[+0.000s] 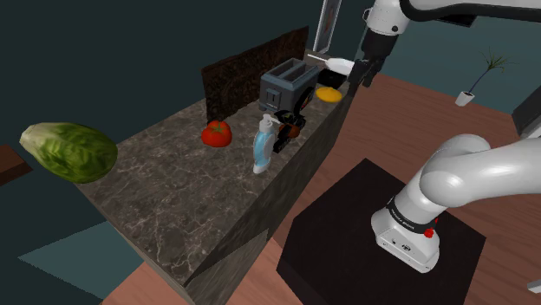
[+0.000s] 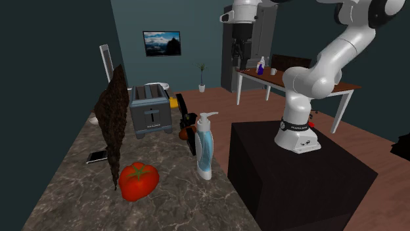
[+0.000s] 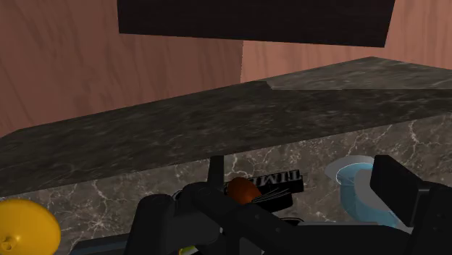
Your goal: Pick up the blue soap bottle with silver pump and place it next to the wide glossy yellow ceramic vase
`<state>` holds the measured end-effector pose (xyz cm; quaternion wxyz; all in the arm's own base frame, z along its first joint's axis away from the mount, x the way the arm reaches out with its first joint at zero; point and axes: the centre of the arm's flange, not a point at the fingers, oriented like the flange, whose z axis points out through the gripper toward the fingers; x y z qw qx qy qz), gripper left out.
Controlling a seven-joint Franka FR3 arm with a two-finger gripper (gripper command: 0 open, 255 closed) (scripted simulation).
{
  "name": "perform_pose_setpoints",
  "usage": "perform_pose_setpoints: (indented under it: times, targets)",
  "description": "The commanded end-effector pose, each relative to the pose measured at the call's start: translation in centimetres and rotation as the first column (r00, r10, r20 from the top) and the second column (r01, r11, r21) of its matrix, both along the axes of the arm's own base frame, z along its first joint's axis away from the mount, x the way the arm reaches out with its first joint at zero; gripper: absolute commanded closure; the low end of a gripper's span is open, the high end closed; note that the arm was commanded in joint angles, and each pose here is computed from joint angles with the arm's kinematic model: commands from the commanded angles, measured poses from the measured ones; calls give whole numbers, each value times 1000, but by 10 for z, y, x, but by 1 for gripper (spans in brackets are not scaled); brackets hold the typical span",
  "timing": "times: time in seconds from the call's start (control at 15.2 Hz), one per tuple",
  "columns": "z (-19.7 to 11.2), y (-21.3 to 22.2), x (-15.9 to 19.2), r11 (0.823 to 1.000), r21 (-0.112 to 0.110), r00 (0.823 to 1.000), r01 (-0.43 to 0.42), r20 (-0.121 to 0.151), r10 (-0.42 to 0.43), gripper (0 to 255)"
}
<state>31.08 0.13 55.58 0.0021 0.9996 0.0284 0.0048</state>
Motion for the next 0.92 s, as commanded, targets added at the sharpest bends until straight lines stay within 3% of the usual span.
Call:
perform_pose_setpoints:
  times: [0.0, 0.86]
  targets:
    - [0, 0, 0, 1000, 0, 1000, 0, 0, 0, 0]
    - [-58, 129, 113, 999, -10, 996, -39, -83, 38, 0]
